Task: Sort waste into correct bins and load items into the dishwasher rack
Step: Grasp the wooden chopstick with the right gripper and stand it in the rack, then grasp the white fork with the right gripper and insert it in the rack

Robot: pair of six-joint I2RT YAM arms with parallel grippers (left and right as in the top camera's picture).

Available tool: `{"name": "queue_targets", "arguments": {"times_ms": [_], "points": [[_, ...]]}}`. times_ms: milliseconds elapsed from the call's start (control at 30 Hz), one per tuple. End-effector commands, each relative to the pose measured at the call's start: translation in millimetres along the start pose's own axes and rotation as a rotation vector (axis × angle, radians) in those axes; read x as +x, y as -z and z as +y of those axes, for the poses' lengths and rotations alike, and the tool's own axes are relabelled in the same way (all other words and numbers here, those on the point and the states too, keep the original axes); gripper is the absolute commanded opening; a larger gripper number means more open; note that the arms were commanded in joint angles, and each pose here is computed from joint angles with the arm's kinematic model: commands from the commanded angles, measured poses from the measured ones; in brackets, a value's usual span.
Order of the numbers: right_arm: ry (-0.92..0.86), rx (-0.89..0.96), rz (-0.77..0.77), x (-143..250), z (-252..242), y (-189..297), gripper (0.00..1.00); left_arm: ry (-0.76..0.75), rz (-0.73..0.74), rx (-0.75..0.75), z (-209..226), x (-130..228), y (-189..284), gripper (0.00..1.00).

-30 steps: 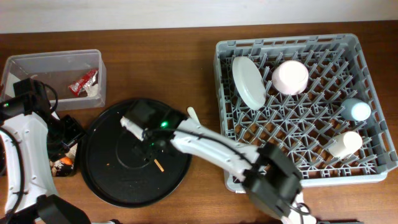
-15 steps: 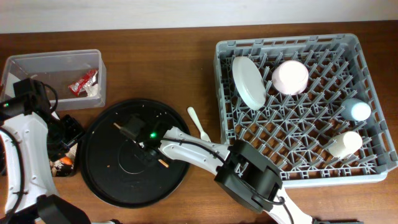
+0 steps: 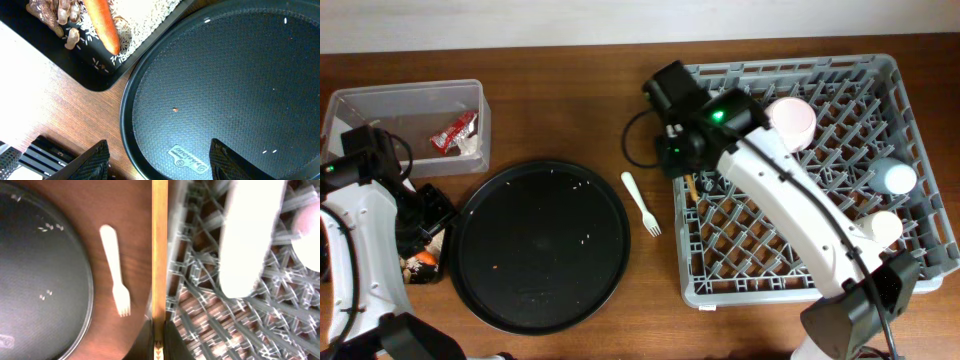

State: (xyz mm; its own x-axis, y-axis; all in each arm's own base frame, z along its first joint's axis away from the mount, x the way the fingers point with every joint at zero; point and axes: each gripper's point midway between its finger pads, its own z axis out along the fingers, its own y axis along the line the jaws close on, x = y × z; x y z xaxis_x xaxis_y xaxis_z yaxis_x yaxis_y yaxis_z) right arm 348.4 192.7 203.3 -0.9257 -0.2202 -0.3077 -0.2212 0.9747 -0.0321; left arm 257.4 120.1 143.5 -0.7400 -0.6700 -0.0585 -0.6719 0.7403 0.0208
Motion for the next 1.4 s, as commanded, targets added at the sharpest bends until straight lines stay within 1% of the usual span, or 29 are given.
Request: {"name": "queue_targets", "arguments": {"times_ms": [0, 67, 133, 267, 367, 400, 433, 467, 533, 633, 700, 733, 767, 800, 900, 933, 1033, 1200, 1367], "points": [[-0.031, 0.013, 0.146, 31.7, -4.6, -28.1, 0.04, 0.008, -0.013, -0.003, 1.9, -0.2, 2.3, 0.64], [-0.077, 0.035, 0.214, 52.3, -7.3, -45.8, 0.04, 0.008, -0.013, -0.003, 1.9, -0.2, 2.3, 0.64], [-0.086, 0.050, 0.249, 66.1, -9.5, -62.2, 0.04, 0.008, -0.012, -0.003, 1.9, -0.1, 2.3, 0.64], [-0.120, 0.059, 0.275, 90.0, -10.4, -103.0, 0.04, 0.008, -0.012, -0.003, 1.9, -0.1, 2.3, 0.64], [-0.131, 0.067, 0.295, 106.0, -12.9, -121.2, 0.04, 0.008, -0.012, -0.003, 1.8, -0.1, 2.3, 0.64], [-0.131, 0.069, 0.299, 108.6, -13.4, -123.2, 0.05, 0.008, -0.012, -0.003, 1.8, -0.1, 2.3, 0.64], [-0.130, 0.069, 0.299, 108.5, -13.5, -123.3, 0.11, 0.008, -0.012, -0.003, 1.9, -0.1, 2.3, 0.64], [-0.129, 0.062, 0.281, 103.2, -12.2, -121.2, 0.19, 0.008, -0.012, -0.003, 1.9, -0.1, 2.3, 0.64], [-0.127, 0.054, 0.253, 90.6, -10.7, -107.4, 0.22, 0.008, -0.012, -0.003, 1.9, 0.0, 2.3, 0.64], [-0.083, -0.005, 0.103, 42.8, -3.3, -54.3, 0.28, 0.008, -0.012, -0.003, 1.9, -0.1, 2.3, 0.64], [0.039, -0.086, 0.001, 14.3, 11.6, -23.7, 0.37, 0.008, -0.012, -0.003, 1.8, -0.1, 2.3, 0.64], [0.180, -0.166, -0.068, -0.7, 30.7, -12.1, 0.50, 0.008, -0.012, -0.003, 1.8, -0.1, 2.3, 0.64], [0.248, -0.196, -0.090, -4.0, 40.5, -11.8, 0.51, 0.008, -0.012, -0.003, 1.8, -0.1, 2.3, 0.64], [0.266, -0.201, -0.087, -4.0, 44.5, -15.4, 0.51, 0.008, -0.012, -0.002, 1.8, 0.0, 2.3, 0.64], [0.304, -0.199, 0.026, 8.0, 59.6, -61.4, 0.52, 0.008, -0.011, 0.001, 1.2, 0.1, 2.3, 0.64], [0.317, -0.191, 0.065, 13.2, 63.9, -78.2, 0.54, 0.008, -0.011, 0.000, 1.3, 0.1, 2.3, 0.64], [0.331, -0.181, 0.126, 20.9, 75.0, -116.2, 0.56, 0.008, -0.011, 0.000, 1.3, 0.2, 2.3, 0.64], [0.337, -0.180, 0.139, 21.2, 85.9, -149.8, 0.56, 0.008, -0.011, 0.000, 1.3, 0.1, 2.2, 0.64], [0.345, -0.166, 0.207, 36.1, 88.2, -180.4, 0.56, 0.008, -0.011, 0.000, 1.3, 0.1, 2.2, 0.64]]}}
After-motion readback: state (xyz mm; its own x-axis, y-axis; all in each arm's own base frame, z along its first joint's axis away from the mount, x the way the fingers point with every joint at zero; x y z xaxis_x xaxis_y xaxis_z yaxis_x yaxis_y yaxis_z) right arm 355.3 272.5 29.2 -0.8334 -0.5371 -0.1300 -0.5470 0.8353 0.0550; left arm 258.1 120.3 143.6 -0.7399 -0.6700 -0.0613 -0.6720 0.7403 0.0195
